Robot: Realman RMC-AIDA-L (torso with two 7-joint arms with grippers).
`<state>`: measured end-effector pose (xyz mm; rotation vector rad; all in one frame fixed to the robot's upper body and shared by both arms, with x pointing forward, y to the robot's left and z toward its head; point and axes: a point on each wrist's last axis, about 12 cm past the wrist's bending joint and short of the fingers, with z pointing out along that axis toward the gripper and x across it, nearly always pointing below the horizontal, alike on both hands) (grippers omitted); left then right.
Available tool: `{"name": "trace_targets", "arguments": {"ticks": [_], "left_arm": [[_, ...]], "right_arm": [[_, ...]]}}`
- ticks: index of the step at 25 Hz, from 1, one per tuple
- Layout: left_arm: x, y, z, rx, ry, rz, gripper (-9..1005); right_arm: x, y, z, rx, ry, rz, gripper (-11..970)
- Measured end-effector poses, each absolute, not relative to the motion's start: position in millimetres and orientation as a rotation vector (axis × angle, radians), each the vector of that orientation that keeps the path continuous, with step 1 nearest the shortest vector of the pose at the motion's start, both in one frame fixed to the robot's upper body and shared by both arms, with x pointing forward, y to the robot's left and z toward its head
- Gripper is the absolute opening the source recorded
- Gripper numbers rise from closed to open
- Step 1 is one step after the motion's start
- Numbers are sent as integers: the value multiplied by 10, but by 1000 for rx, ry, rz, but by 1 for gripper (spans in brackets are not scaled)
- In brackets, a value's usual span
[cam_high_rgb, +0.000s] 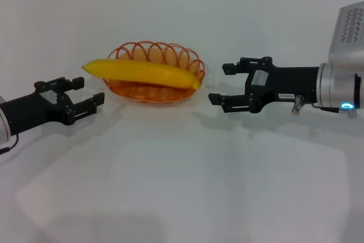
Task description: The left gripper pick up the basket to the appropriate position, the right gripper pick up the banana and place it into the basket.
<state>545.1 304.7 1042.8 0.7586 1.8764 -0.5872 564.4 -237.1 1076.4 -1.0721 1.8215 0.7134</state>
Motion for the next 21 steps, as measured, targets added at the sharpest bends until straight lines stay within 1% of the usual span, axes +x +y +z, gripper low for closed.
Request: {"name": "trace_targets", "arguments": {"ticks": [21], "left_arm": [[5403, 3040, 10374, 774, 1880, -586, 667]], "right_arm": [[5637, -2383, 10771, -1048, 1815, 723, 818]]}}
